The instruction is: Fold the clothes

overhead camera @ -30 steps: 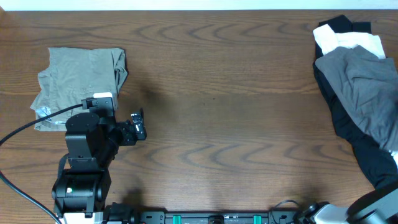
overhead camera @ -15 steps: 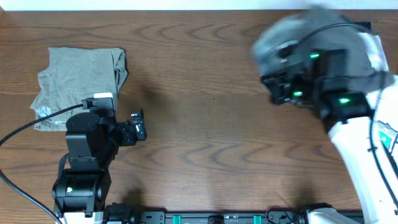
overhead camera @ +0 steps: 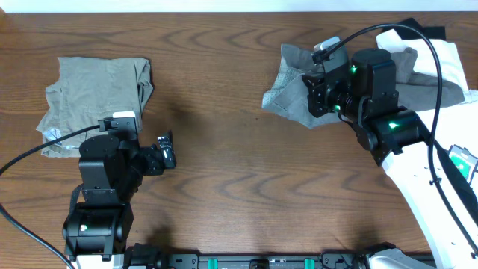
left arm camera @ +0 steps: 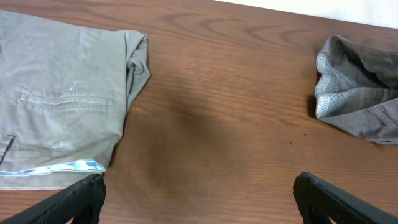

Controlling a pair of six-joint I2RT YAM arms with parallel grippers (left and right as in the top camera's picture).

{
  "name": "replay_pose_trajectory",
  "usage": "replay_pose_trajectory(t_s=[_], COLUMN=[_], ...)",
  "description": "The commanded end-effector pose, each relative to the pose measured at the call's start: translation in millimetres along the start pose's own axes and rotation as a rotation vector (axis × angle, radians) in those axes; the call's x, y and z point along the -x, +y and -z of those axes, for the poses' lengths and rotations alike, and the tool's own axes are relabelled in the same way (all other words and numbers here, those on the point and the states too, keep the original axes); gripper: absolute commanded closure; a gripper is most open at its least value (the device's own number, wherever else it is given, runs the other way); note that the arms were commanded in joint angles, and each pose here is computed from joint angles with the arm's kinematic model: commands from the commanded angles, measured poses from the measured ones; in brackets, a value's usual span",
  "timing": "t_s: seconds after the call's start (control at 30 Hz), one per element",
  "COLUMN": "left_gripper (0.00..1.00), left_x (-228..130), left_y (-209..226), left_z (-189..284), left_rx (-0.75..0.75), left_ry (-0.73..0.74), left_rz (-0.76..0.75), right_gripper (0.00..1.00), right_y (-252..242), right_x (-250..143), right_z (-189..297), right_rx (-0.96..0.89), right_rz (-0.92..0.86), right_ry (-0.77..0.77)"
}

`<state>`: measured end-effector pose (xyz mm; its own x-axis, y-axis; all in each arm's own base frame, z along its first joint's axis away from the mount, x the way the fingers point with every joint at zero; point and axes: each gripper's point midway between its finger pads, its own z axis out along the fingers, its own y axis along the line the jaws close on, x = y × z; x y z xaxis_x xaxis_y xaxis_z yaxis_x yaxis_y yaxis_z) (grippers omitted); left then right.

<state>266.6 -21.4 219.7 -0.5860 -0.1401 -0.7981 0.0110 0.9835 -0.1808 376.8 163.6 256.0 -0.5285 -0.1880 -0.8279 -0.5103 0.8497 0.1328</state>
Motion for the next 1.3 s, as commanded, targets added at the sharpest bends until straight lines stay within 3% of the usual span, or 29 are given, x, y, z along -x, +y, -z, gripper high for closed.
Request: replay_pose_trajectory(t_s=[0.0,0.13,0.3,0.4,0.47,0.57,0.73,0.77,0.93,1.27], left_gripper=[0.02,0.02,0.02,0.02,0.02,0.02,0.02,0.02,0.02,0.02], left_x=[7.6,7.6,7.7,7.5,7.4,6.6,4.0,3.2,-5.9,-42.3], left_y=[-2.6,-2.6,-2.6,-2.6,-2.6,-2.7,-19.3,-24.9,-23.8,-17.2], left_z=[3.9,3.9,3.9,3.9,3.9,3.9,4.9,5.7,-1.3,-79.8], left_rx=[-0.014,-0.014,-0.014,-0.014,-0.014,-0.014,-0.111,-0.144,-0.145,-0.145], left_ry=[-0.019,-0.019,-0.019,-0.019,-0.018,-0.015,0.0,0.005,0.04,0.269], left_rz=[0.011,0.011,0.011,0.011,0.011,0.011,0.011,0.011,0.035,0.105], right_gripper=[0.99,0.99,0.98,0.69,0.35,0.16,0.12,0.07,0.04,0.02], right_y=[38.3,88.1,138.3,133.1,113.5,75.5,23.7,9.9,-30.6,-53.7], right_x=[7.7,13.6,25.3,25.6,19.0,7.6,-12.0,-20.0,-42.0,-68.1], right_z=[0.2,2.2,-1.2,-14.0,-21.4,-24.6,-19.9,-17.3,-6.1,6.5], right_rx=[0.17,0.349,0.423,0.293,0.168,-0.013,-0.185,-0.211,-0.286,-0.336], right_rz=[0.05,0.117,0.203,0.206,0.197,0.177,0.131,0.111,0.033,-0.034], right_ry=[-0.027,-0.061,-0.13,-0.13,-0.096,-0.036,0.06,0.095,0.186,0.288])
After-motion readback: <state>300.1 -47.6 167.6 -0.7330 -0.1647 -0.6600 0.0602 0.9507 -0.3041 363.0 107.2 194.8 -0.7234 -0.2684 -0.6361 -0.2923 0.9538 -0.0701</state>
